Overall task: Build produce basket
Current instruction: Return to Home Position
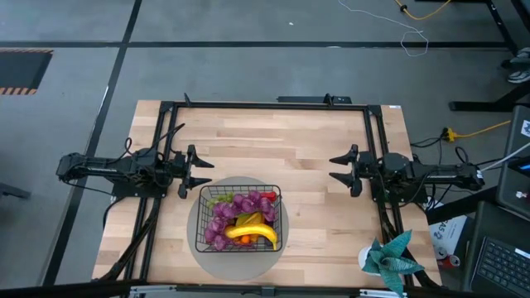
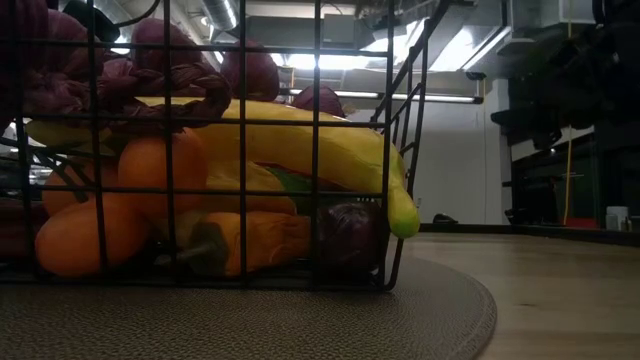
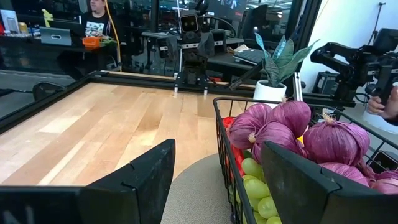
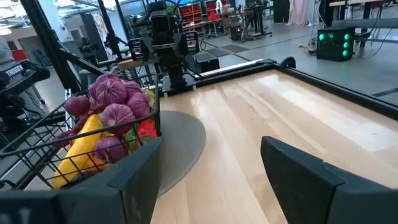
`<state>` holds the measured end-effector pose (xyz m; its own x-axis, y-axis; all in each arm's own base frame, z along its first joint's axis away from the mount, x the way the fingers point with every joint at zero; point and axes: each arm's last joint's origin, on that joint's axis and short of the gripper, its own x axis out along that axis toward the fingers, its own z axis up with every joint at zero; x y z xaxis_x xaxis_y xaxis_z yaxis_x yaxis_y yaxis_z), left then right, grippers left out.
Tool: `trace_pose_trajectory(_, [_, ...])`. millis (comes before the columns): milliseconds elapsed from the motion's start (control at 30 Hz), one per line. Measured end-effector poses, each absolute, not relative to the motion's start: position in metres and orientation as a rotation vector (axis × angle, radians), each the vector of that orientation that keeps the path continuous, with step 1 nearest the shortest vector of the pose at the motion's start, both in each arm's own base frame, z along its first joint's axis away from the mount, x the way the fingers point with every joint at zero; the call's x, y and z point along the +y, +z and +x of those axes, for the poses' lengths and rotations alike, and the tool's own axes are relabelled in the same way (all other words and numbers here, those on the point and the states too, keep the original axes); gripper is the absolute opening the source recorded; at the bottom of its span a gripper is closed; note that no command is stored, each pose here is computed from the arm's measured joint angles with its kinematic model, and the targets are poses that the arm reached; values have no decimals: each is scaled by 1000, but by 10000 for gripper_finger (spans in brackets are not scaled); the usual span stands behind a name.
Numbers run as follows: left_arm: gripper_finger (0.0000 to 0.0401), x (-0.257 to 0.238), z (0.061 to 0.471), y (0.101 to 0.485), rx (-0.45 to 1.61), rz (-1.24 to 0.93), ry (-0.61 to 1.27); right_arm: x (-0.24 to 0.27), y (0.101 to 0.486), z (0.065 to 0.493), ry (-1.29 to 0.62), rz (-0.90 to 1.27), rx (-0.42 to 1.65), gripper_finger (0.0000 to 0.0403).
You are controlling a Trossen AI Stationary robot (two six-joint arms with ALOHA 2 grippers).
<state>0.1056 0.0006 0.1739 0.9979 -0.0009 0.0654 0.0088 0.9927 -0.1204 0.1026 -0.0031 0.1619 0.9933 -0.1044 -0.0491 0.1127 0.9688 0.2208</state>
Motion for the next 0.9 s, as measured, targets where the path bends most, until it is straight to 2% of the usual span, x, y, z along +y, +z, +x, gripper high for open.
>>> trace_pose_trajectory(500, [231, 1, 106, 174, -65, -121, -4, -3, 154, 108, -107, 190, 134, 268])
trace_pose_trajectory(600, [231, 0, 106, 172, -43, -198, -32, -3, 151, 109, -111, 189, 167, 268])
trace_pose_trajectory(900, [231, -3, 103, 178, -111, -67, -140, -3, 142, 114, -131, 248, 263, 268])
